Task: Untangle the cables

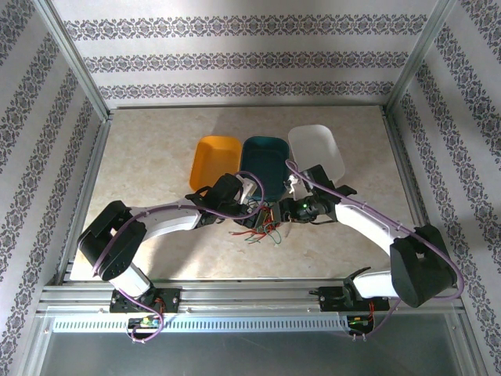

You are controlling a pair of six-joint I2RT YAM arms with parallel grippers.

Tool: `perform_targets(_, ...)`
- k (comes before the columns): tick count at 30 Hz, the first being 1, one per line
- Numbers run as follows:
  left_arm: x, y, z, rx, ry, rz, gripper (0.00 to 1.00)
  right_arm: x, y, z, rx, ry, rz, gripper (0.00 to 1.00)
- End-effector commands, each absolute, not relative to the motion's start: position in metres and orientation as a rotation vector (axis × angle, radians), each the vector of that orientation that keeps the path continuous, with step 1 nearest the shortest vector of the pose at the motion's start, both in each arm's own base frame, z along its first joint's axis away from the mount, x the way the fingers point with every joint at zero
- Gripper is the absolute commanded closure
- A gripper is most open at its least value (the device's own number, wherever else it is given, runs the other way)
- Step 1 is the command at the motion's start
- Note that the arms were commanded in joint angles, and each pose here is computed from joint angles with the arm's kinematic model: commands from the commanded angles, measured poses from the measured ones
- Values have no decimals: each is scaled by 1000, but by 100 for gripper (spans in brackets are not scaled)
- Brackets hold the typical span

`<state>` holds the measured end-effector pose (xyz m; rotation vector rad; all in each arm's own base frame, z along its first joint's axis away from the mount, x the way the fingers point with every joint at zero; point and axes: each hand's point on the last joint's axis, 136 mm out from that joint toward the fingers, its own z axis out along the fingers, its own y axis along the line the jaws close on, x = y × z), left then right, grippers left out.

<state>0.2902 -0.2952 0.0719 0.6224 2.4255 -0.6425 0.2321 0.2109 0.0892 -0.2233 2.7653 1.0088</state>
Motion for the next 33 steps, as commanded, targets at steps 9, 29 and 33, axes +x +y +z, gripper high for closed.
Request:
perform_targets(9,278,-293,54,695,2473,-595,1,224,225,75,-228,2802,1141,65)
perform_targets(29,293,-288,9,652,2563,-458,63,243,204,144,-193,2643,1041,98)
perform_targets(33,292,-288,6,656,2574,-464,80,255,193,171,-121,2555,1050,100)
